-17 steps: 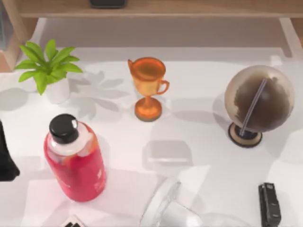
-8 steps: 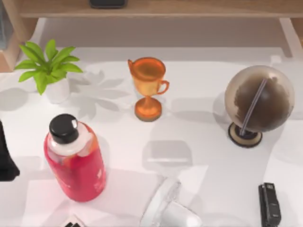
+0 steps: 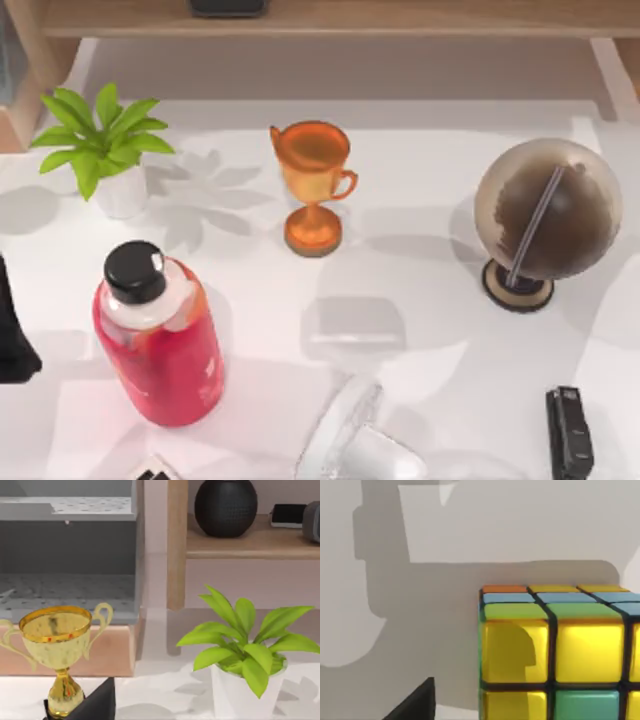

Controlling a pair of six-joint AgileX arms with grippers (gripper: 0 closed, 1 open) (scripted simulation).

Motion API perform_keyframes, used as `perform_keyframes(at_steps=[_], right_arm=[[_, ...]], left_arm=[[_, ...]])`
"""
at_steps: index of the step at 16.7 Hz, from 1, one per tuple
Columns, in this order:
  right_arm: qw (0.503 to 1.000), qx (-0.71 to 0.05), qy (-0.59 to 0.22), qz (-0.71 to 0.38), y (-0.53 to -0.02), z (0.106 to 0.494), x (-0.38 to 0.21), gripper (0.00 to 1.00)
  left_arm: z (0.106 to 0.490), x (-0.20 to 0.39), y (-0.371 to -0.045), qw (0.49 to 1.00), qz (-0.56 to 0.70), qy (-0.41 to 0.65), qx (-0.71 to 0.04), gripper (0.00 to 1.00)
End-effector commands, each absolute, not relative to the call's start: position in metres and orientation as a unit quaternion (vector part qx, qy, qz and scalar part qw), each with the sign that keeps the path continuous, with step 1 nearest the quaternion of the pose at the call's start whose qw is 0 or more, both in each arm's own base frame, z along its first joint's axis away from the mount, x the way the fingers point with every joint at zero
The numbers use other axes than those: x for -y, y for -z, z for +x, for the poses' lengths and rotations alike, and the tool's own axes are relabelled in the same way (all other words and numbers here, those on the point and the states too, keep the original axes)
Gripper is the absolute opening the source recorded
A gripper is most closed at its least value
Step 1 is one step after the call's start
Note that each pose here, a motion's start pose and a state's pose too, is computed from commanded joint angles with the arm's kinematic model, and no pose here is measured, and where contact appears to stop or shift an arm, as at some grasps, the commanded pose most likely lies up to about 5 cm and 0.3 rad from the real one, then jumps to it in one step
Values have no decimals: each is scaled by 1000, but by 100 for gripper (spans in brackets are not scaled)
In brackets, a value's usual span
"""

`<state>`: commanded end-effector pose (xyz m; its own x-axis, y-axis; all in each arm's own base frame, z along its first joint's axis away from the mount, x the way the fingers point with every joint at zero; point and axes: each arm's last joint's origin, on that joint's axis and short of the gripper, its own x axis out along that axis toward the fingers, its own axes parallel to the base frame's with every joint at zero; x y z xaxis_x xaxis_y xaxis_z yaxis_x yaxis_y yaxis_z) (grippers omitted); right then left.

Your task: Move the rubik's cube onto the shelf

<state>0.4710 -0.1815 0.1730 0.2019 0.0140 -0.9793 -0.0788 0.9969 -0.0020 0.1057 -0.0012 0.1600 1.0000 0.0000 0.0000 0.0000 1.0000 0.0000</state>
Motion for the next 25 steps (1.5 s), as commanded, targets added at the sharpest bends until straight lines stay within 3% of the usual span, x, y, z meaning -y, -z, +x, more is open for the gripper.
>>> perform_keyframes(at_steps=[5, 18, 25], right_arm=[[774, -632, -30, -25, -161, 474, 181, 100], [774, -632, -30, -25, -161, 474, 181, 2], [774, -632, -30, -25, -161, 474, 181, 0]], left_arm=[[106, 1, -160, 1000, 0, 0, 0, 100], [106, 1, -160, 1000, 0, 0, 0, 100], [106, 1, -160, 1000, 0, 0, 0, 100]])
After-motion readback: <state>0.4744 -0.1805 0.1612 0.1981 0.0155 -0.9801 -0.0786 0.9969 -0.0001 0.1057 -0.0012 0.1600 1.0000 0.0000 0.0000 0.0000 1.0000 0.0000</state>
